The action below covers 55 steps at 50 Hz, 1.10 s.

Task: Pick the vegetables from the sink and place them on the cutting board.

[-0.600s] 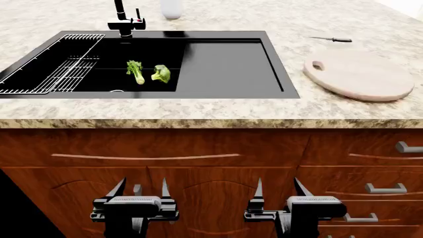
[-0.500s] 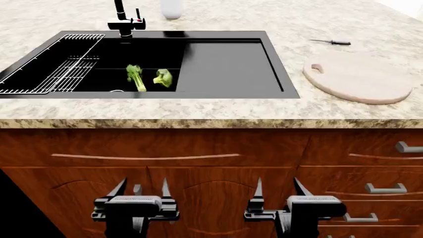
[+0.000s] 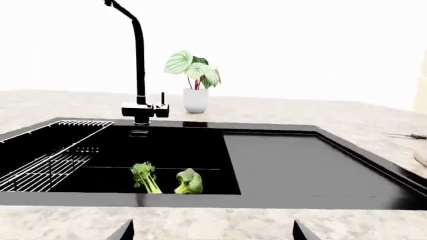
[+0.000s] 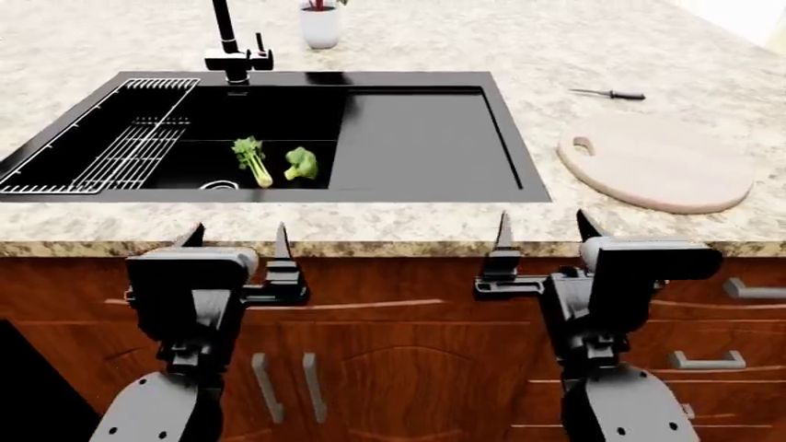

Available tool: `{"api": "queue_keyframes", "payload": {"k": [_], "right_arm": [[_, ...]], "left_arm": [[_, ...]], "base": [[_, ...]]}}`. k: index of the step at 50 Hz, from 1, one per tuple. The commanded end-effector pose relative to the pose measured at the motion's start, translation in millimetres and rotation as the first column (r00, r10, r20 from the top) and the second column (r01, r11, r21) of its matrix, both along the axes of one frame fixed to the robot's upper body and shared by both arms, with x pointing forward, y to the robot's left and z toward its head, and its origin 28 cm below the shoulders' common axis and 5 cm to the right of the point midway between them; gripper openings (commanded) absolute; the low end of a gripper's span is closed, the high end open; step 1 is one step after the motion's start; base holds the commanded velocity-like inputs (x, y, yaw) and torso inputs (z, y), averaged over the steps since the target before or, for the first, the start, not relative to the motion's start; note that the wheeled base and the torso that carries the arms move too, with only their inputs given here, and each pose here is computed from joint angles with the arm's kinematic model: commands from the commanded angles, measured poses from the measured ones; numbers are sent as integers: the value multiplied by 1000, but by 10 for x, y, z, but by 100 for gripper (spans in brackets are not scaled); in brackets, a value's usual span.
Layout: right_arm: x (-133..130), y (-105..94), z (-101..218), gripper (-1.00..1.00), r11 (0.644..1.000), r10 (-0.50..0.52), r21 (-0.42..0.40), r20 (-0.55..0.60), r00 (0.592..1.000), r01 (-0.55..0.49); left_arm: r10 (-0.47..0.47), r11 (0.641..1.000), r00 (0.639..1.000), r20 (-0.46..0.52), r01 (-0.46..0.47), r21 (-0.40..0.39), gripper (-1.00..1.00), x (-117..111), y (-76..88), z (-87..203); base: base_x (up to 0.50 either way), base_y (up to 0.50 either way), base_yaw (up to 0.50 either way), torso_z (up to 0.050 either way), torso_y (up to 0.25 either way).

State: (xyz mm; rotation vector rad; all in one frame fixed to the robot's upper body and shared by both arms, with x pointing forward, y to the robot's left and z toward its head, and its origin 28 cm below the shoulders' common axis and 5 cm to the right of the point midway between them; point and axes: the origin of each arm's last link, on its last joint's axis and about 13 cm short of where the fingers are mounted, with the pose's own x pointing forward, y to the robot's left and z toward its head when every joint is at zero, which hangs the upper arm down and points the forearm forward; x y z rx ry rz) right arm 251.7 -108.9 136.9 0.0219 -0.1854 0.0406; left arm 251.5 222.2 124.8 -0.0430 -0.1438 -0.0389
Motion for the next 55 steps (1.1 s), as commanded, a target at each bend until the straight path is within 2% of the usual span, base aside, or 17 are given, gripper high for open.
{"api": "queue_keyframes", "payload": {"k": [1,4,6,8,10,21,28,37,46,55], "right_arm": [[261,-45,952,100,998,11,-55,55,998,-8],[459,-29,1104,100,998,23,-60,19,1000,-22],[611,-24,1185,100,998,16,-53,-29,999,-17],[728,-8,1212,100,998,10,-63,-78,997,-15],[794,8,1212,100,997,1,-83,-105,994,-10],[993,62,1178,100,991,-15,-135,-194,981,-11],[1285,146,1253,100,991,-2,-131,-267,964,-35],[1345,149,1273,100,992,3,-122,-278,961,-38],[1339,121,1254,100,992,7,-117,-288,958,-42],[1309,125,1292,100,992,75,-71,-292,953,-100]], "left_arm": [[46,996,996,79,-52,75,100,276,61,891],[63,990,997,50,-69,122,100,445,41,1016],[91,986,996,-16,-88,140,100,606,50,1084],[99,986,991,-86,-86,141,100,739,69,1105],[104,986,988,-111,-89,138,100,806,94,1110],[110,982,985,-136,-86,170,100,915,119,1112],[152,979,977,-153,-127,162,100,1117,174,1223],[177,978,971,-159,-155,139,100,1175,238,1214],[177,977,971,-159,-154,148,100,1170,220,1260],[161,975,975,-153,-133,178,100,1154,165,1291]], "base": [[0,0,0,50,0],[0,0,0,50,0],[127,219,0,50,0],[283,447,0,25,0],[285,457,0,0,0],[284,474,0,0,0],[284,481,0,0,0],[282,484,0,0,0],[296,473,0,0,0],[500,33,0,0,0]]}}
